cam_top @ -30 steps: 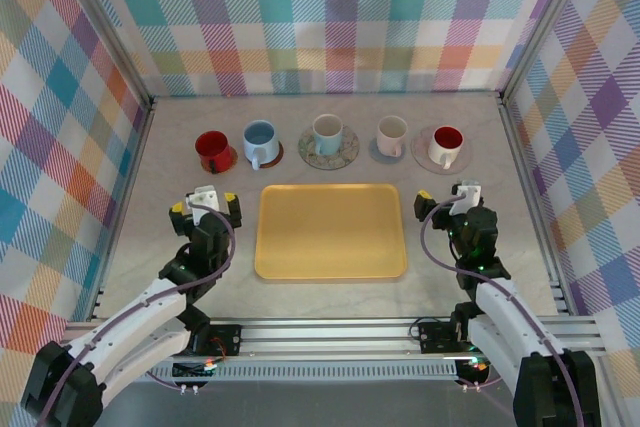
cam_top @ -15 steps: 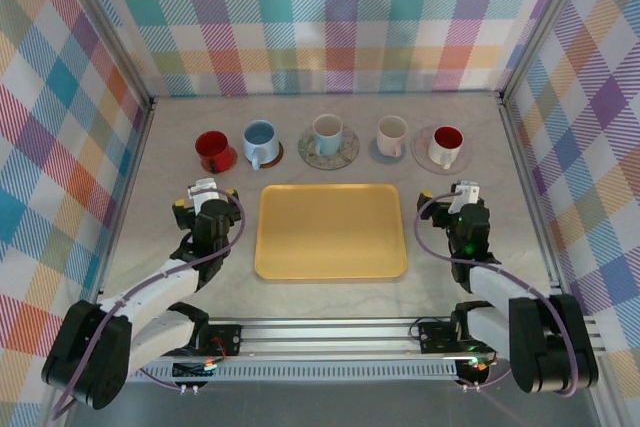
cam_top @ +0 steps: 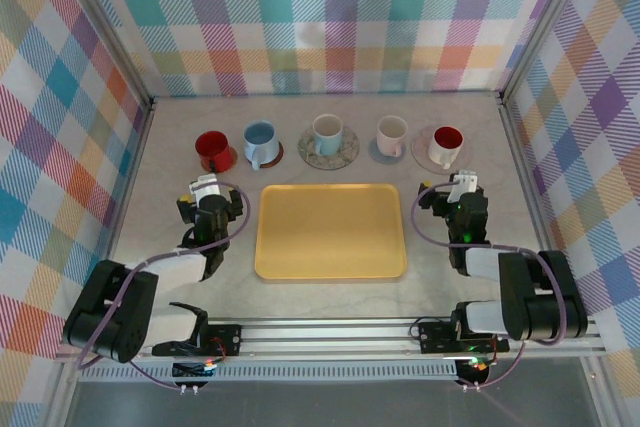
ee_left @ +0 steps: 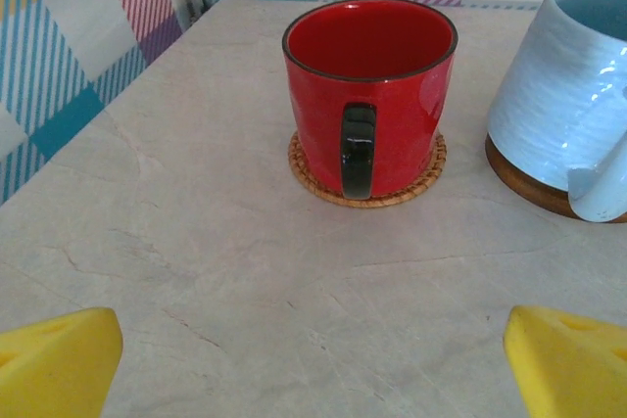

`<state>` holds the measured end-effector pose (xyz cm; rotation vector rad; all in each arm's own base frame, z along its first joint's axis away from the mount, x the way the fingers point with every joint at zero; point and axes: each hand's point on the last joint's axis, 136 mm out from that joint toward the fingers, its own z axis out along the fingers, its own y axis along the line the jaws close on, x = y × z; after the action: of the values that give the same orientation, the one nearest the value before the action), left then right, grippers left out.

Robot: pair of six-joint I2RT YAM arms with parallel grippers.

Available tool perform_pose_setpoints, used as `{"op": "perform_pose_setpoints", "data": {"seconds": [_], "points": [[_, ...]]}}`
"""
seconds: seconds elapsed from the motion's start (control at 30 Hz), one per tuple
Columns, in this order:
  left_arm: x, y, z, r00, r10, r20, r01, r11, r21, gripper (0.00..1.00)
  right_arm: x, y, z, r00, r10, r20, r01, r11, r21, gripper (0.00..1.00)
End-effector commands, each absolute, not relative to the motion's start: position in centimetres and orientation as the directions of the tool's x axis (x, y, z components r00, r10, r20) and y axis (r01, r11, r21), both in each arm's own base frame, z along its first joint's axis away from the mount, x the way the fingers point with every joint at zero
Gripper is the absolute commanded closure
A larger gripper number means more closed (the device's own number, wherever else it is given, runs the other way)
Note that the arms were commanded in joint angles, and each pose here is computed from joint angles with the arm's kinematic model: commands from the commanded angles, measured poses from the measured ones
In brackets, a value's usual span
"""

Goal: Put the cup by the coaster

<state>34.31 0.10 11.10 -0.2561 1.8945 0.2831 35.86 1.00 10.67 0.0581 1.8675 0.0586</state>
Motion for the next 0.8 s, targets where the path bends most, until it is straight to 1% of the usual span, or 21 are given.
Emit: {"op": "perform_pose_setpoints", "data": {"seconds": [0.0, 0.23, 0.37, 0.67, 0.77], "points": [[35.6, -0.2, 12.6, -0.257, -0.041, -0.965, -0.287, 0.957, 0.036, 0.0, 37.0, 1.8, 12.5, -0.226, 0.039, -0.973, -0.051, 0.997, 0.051, 0.01], [37.1, -0.2, 12.3, -0.28, -0.009, -0.96, -0.26, 0.963, 0.066, 0.0, 37.5, 2.3, 11.6, -0.244, 0.027, -0.969, -0.086, 0.995, 0.049, 0.01], [37.6, -0.1, 12.1, -0.259, 0.006, -0.966, -0.248, 0.966, 0.073, 0.0, 37.9, 2.4, 11.3, -0.251, 0.024, -0.968, -0.092, 0.995, 0.048, 0.01], [38.9, -0.9, 10.3, -0.314, 0.012, -0.949, -0.184, 0.98, 0.073, 0.0, 38.7, 2.6, 9.9, -0.281, 0.018, -0.959, -0.099, 0.994, 0.048, 0.01], [39.1, -1.0, 10.1, -0.324, 0.004, -0.946, -0.166, 0.984, 0.061, 0.0, 39.3, 2.5, 9.5, -0.324, 0.019, -0.946, -0.091, 0.995, 0.051, 0.01]]}}
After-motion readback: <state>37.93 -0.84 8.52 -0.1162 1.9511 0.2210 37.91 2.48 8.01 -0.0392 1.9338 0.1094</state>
